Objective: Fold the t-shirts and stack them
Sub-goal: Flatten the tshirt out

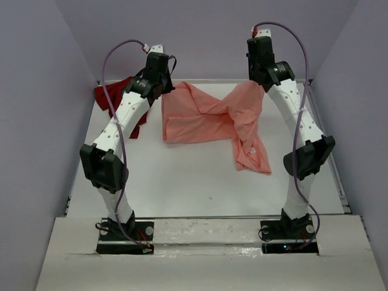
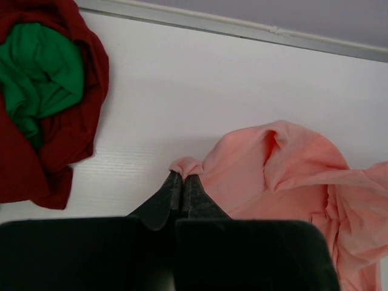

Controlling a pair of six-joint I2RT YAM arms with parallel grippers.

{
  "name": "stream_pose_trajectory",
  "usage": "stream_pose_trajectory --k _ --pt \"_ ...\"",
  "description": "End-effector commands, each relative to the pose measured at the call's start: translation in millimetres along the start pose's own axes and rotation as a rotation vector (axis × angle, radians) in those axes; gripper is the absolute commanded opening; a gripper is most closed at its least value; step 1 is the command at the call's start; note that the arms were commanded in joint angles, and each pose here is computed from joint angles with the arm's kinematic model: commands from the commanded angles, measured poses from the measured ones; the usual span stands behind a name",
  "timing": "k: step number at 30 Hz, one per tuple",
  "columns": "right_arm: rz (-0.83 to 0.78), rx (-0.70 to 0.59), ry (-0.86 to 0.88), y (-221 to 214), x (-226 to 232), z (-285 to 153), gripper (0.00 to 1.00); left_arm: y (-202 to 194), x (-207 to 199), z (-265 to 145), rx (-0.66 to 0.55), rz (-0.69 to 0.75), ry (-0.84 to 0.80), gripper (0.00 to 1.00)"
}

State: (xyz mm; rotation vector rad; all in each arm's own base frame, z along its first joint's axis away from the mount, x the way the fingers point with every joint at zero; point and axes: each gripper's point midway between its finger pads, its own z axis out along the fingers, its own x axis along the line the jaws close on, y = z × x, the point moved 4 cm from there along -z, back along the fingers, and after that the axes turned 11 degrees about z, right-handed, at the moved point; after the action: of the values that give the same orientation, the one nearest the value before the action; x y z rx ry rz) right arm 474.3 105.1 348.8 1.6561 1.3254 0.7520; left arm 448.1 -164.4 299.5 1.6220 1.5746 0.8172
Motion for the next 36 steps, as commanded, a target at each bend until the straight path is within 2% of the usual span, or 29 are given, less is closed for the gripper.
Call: stream_pose_trajectory --k 1,6,11,16,18,28,31,36 --pt "0.008 -0.069 -0.208 24 -53 -29 0.0 14 35 -59 -0.064 0.022 0.101 0.0" --pt "0.117 -0.113 -0.32 38 -104 -59 0.0 20 60 -120 -0.133 0.02 0.162 0.0" --pt "0.172 -0.212 -0.295 58 -125 -97 0.0 16 77 -167 -0.182 0.035 0.172 0.0" --pt "0.198 -0.369 -0.201 96 -147 -158 0.0 18 90 -229 -0.314 0.101 0.112 0.0" --pt "0.228 -0.43 -0.167 107 -159 -188 0.0 24 97 -257 -0.417 0.082 0.101 0.0" --pt "0.366 -0.701 -0.125 126 -221 -323 0.0 24 91 -315 -0.553 0.069 -0.06 0.0" --pt "0.391 -0.759 -0.123 129 -237 -348 0.0 32 91 -328 -0.576 0.072 -0.078 0.0" --pt "0.428 -0.82 -0.084 131 -253 -376 0.0 52 97 -365 -0.683 0.059 -0.079 0.0"
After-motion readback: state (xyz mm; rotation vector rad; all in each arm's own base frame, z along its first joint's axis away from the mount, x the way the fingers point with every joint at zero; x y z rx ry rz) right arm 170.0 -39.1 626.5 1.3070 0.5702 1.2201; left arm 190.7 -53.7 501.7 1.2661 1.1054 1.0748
